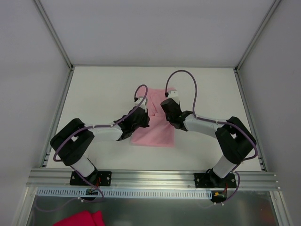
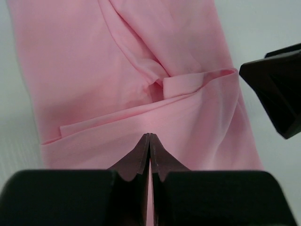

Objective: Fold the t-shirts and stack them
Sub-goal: Fold the folded rectangular tshirt in 1/3 of the way

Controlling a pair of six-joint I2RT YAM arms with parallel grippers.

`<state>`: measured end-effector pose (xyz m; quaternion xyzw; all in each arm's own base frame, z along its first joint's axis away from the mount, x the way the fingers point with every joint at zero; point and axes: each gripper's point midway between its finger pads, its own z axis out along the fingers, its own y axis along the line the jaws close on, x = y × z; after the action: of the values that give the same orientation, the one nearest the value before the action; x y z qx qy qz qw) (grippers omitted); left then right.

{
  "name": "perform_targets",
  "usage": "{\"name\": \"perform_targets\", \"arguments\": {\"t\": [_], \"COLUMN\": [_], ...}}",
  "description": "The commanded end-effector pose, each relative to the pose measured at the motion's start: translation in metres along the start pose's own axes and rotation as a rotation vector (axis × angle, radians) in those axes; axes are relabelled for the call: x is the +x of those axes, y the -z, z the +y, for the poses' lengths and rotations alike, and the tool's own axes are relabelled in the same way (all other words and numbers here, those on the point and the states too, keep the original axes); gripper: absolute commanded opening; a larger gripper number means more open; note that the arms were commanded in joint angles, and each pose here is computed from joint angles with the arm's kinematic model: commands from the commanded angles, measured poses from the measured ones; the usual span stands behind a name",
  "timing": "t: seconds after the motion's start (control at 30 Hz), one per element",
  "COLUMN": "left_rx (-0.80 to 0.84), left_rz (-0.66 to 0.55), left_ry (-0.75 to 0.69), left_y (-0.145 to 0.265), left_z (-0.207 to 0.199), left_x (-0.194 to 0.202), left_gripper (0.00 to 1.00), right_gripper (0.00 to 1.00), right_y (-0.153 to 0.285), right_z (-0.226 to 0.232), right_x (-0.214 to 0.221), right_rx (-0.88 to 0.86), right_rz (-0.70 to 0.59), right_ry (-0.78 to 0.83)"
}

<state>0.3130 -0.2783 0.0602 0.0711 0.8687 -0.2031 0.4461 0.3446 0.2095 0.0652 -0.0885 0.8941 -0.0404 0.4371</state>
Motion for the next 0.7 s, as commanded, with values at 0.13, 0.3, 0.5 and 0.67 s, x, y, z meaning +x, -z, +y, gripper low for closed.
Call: {"name": "perform_targets", "arguments": {"t": [0.13,0.3,0.5,0.67], "left_rx": [-0.025,-0.061,-0.100,-0.110], "left_rz": [-0.045,-0.014,-0.003,0.002], "left_ry": [-0.024,-0.029,-0.044,-0.052], "left_y": [-0.004,-0.016,-0.023,-0.026], "left_z": [-0.008,0.000,0.008,0.010], "left_x": [0.004,0.020,0.027,0.028], "left_gripper": [0.00,0.00,0.00,0.00], "right_gripper": [0.01,0.01,0.01,0.01], "right_y": [0.010,0.012,0.022,0.030], "right_z": [0.013,0.021,0.034,0.044], "right_x": [-0.017,-0.006,0.013,0.027], "right_rx": [-0.075,-0.137,-0.215,-0.211], "right_rz": [-0.048,-0.023,0.003,0.023], "right_ry": [-0.041,-0.044,-0.057,-0.008]}}
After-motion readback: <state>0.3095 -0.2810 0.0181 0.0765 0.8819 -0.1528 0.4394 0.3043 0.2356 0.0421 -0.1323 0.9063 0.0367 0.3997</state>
